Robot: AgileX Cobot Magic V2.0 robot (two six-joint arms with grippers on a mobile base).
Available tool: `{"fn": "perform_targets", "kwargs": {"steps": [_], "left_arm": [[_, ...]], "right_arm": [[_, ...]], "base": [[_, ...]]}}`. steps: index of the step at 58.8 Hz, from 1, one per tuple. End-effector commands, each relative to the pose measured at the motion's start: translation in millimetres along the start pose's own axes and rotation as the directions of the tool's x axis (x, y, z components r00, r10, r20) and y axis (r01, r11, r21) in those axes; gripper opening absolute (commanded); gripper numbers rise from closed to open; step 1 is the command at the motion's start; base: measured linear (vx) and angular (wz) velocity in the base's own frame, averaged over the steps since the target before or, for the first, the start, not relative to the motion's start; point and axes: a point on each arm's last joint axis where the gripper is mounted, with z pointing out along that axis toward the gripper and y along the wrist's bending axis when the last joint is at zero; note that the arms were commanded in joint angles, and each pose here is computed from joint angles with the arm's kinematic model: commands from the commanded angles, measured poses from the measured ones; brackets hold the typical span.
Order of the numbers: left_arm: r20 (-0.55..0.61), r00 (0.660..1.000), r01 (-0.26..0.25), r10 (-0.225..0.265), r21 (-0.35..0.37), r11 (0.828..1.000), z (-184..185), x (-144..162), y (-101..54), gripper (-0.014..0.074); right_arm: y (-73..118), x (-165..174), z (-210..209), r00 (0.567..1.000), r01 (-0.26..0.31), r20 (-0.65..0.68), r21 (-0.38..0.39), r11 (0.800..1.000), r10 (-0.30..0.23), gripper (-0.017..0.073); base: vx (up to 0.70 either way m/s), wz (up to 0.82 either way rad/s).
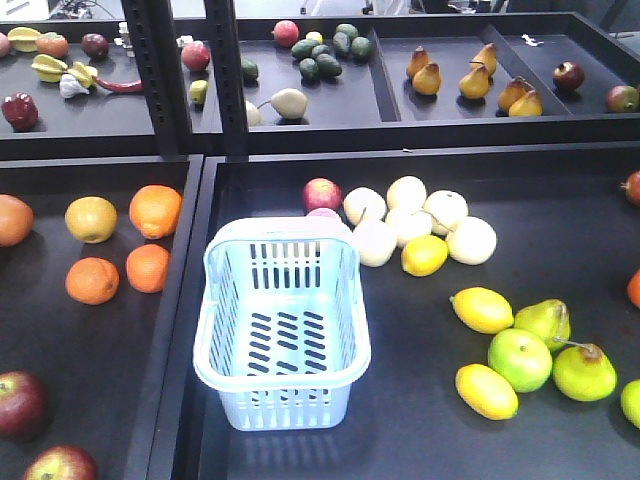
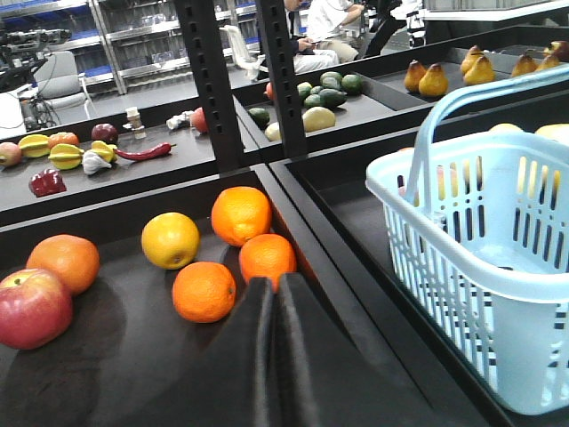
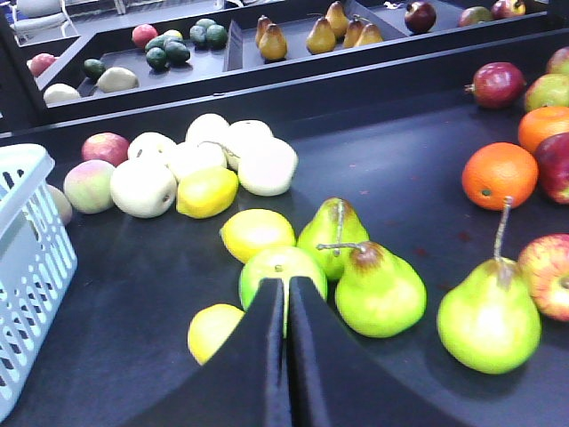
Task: Pick three apples into basket with both arms
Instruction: 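Turn the base to face the light-blue basket on the fruit table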
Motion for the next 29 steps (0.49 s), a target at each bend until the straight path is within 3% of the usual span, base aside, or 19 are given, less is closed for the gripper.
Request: {"fn": "perform_targets", "kwargs": {"steps": [1,29], "left_arm": [[0.097,0.995,0.017,-0.014,-0.026,1.000,-3.2,-14.3,3.5,0.0002],[0.097,0.995,0.017,-0.014,-0.026,1.000,-3.2,-14.3,3.5,0.0002]], "right_arm": [[1.2,-3.6,0.6,0.998,0.016,0.064,-0.013,1.000,-0.015,-0.0005],[1.2,-3.6,0.6,0.998,0.016,0.064,-0.013,1.000,-0.015,-0.0005]], "base": [[0.03,0.08],[0.02,0.05]]}}
